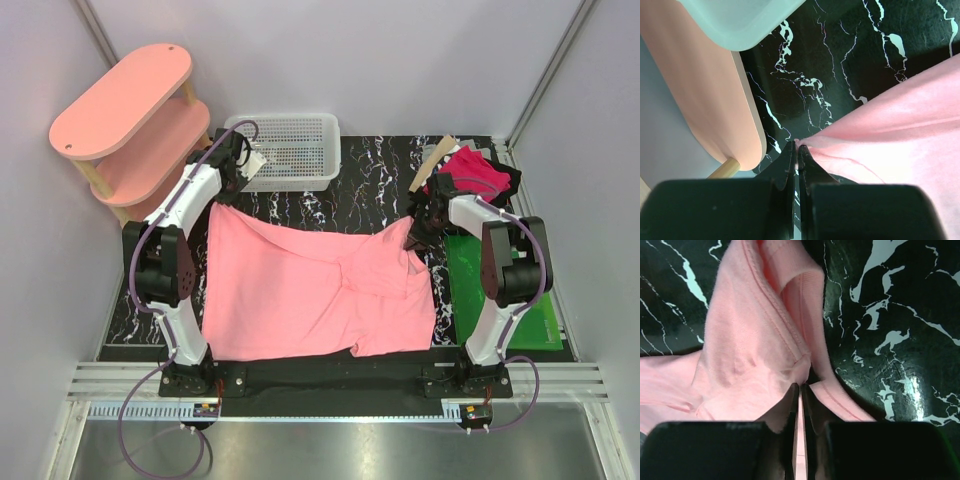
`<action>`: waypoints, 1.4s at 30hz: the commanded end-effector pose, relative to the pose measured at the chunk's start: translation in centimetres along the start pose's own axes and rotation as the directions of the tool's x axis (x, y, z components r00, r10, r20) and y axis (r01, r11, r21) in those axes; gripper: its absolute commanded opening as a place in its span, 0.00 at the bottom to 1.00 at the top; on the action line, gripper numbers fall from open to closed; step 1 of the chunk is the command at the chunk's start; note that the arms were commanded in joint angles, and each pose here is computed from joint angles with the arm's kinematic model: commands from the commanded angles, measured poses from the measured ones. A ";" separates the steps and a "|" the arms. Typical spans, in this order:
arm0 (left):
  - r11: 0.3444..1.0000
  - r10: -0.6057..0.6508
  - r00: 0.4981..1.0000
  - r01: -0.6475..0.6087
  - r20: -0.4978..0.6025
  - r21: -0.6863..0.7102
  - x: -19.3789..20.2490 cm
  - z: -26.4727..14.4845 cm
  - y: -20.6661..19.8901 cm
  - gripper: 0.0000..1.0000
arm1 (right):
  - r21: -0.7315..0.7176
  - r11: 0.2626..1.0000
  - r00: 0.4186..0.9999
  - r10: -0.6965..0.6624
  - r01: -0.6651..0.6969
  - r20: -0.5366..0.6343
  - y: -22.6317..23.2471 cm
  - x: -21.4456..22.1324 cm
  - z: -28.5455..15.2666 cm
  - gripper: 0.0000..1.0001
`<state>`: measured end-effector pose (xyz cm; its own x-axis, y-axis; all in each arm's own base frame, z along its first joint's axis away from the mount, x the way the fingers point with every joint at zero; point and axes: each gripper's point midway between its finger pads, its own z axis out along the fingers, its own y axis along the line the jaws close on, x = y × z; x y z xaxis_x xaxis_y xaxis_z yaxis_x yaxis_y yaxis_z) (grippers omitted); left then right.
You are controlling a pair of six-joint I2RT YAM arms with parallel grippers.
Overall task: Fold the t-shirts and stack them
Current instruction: Flatten the tshirt out, then fold the tshirt
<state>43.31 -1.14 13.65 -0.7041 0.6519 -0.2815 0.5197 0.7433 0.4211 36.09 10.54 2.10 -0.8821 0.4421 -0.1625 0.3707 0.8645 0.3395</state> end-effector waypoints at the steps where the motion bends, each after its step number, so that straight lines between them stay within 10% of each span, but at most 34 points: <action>1: 0.999 -0.020 0.997 0.023 0.074 -0.039 -1.3 -2.0 1.1 0.00 | -0.068 0.997 0.995 -0.036 0.043 0.090 2.6 -2.1 -3.2 0.10; 26: 0.977 0.023 0.997 -0.007 0.072 -0.211 -4.6 -1.9 7.1 0.00 | -0.131 0.988 0.958 -0.042 0.082 0.284 9.5 -11.0 -11.7 0.00; 42: 0.975 0.058 0.993 -0.035 0.099 -0.221 0.0 -5.2 5.6 0.00 | -0.198 0.976 0.959 -0.031 0.090 0.283 8.8 -6.2 -17.1 0.00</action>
<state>43.91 1.79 14.78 -0.6758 0.7011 -0.2275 0.5165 0.6707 0.5323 42.65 11.09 18.31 -0.7950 0.4573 -0.3987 0.2634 0.8522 0.4521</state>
